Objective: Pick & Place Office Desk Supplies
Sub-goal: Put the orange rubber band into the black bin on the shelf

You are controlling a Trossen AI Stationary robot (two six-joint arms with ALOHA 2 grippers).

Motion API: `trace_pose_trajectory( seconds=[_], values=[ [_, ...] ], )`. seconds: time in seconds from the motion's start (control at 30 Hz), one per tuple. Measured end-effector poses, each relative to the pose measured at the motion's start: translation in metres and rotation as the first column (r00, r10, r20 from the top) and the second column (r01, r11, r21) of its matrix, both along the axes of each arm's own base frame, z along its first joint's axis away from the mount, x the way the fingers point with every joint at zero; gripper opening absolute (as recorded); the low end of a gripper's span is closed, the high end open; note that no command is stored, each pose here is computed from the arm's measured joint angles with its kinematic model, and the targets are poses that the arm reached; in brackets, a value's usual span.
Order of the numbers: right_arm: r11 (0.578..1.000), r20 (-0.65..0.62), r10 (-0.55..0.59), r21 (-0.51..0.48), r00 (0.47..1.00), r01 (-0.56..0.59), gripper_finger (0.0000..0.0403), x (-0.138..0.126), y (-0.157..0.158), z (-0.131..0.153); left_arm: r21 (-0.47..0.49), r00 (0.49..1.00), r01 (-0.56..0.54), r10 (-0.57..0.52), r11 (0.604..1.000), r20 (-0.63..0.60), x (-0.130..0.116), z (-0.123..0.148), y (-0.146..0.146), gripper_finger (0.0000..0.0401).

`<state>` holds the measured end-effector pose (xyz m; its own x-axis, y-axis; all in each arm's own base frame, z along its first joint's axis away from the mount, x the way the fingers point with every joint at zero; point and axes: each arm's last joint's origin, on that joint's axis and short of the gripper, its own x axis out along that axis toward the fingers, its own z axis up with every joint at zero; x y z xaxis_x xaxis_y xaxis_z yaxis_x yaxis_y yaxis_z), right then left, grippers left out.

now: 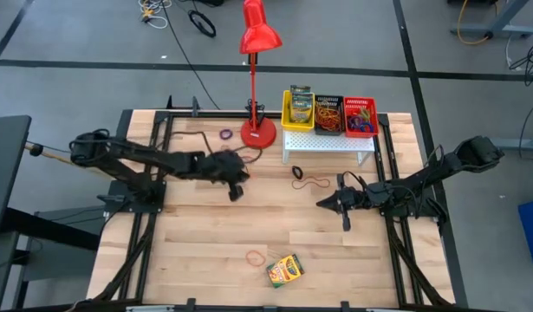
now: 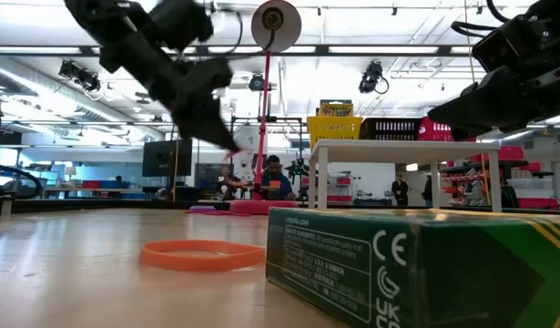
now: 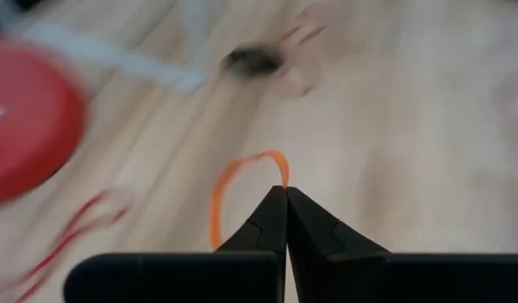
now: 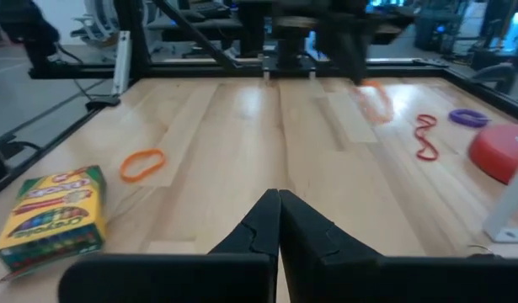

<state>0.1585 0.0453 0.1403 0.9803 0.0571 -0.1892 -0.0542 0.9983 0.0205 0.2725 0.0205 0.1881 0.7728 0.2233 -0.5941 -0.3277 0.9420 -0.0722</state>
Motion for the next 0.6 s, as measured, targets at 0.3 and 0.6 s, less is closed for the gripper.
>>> trace_pose_trajectory(
  seconds=[0.3,0.6],
  values=[
    [0.999,0.039,-0.036,0.018,0.999,0.036,0.0056,0.008,0.002,0.013,-0.050,0.926,0.171,-0.143,0.984,0.350,0.040,-0.009,-0.043,0.0004],
    [0.993,0.019,-0.111,-0.038,0.994,0.111,0.0160,0.038,0.009,0.020,-0.080,0.839,0.220,-0.147,0.972,0.523,0.059,-0.028,-0.051,0.0004]
  ],
)
